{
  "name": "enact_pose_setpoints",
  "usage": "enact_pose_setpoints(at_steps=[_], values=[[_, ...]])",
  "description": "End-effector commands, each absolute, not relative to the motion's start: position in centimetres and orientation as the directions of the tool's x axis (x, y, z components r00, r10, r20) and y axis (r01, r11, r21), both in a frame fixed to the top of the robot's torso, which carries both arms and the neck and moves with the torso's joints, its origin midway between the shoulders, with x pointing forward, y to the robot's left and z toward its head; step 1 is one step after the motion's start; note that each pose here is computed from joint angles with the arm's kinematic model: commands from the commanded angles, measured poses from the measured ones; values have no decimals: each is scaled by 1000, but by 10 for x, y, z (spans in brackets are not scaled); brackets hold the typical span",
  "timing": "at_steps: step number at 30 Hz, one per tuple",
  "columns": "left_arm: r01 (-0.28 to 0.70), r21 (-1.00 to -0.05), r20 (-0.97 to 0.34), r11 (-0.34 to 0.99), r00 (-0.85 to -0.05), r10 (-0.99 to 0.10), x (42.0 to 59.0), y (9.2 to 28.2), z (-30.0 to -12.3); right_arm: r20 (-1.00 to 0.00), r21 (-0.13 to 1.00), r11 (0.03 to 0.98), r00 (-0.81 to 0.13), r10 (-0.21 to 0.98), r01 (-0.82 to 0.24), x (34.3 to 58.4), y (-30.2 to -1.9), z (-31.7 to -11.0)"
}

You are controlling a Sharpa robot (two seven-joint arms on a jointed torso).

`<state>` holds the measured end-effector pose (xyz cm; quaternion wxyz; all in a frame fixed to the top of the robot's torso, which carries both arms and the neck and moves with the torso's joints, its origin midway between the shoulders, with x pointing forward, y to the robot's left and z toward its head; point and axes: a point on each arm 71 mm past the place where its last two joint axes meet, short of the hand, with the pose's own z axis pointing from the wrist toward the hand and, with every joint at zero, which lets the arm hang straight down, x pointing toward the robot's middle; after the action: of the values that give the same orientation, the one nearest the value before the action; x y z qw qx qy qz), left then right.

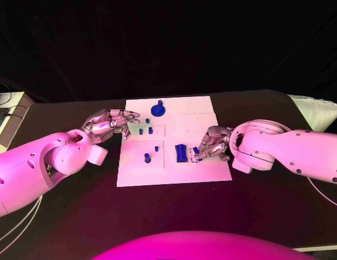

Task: Assemble the parts on the task board

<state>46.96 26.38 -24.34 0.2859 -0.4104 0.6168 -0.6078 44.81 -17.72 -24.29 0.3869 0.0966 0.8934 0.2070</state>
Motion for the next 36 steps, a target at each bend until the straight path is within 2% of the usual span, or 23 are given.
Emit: enact_pose_setpoints(at_steps=[1, 27, 36], values=[[-162, -983, 159, -86, -516, -842, 469, 262, -243, -654, 435, 900, -687, 316, 0, 447, -177, -244], [-168, -982, 159, -81, -523, -838, 468, 262, -243, -668, 418, 908, -683, 294, -19, 449, -177, -244], [-169, -982, 158, -80, -522, -838, 468, 262, -243, -642, 454, 890, -702, 308, -24, 435, -182, -243]])
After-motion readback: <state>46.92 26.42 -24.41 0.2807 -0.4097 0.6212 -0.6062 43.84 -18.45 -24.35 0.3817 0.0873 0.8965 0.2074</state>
